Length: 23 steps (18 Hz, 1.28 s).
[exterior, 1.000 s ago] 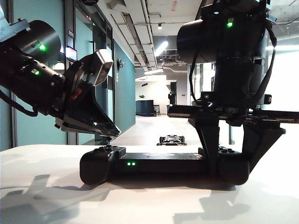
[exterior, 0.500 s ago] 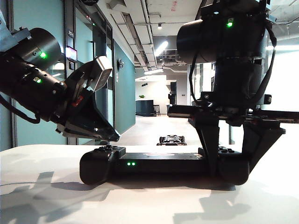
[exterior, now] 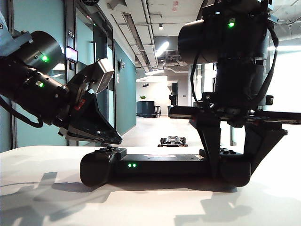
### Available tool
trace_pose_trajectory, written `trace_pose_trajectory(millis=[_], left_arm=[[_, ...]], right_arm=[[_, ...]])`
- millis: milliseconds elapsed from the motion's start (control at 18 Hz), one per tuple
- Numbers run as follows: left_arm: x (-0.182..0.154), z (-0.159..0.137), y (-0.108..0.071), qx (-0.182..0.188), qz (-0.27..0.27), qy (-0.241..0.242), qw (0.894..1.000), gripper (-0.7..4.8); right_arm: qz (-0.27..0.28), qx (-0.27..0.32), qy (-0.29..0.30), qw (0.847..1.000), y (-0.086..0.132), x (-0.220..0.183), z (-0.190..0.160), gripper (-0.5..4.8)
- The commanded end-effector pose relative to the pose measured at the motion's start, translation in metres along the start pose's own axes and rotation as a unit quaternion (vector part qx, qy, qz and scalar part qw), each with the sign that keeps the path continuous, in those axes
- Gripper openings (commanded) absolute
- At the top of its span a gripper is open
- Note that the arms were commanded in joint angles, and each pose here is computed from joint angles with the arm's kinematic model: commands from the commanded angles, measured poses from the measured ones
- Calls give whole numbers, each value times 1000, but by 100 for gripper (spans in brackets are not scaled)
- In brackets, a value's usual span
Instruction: Push the left joystick on the remote control sitting on the white table forward to make the robot dog walk in a straight line until it approaches the door.
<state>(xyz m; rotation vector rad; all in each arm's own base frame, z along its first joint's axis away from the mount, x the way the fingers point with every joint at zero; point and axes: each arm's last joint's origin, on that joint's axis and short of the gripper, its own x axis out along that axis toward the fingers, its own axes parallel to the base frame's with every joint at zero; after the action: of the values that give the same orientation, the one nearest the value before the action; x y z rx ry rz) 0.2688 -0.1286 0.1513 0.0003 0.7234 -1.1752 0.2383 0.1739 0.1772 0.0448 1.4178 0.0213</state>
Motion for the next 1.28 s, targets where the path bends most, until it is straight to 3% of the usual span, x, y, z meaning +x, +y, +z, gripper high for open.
trace_pose_trajectory(millis=[56,1277], left_arm=[[1,2,1,10,0,-10,1000,-5],[6,0,8,14,16,-16,1000,-5]], right_arm=[[-1,3,7,1000,0,0,-1,156],[-1,1,7,1000,-1,0,-1,156]])
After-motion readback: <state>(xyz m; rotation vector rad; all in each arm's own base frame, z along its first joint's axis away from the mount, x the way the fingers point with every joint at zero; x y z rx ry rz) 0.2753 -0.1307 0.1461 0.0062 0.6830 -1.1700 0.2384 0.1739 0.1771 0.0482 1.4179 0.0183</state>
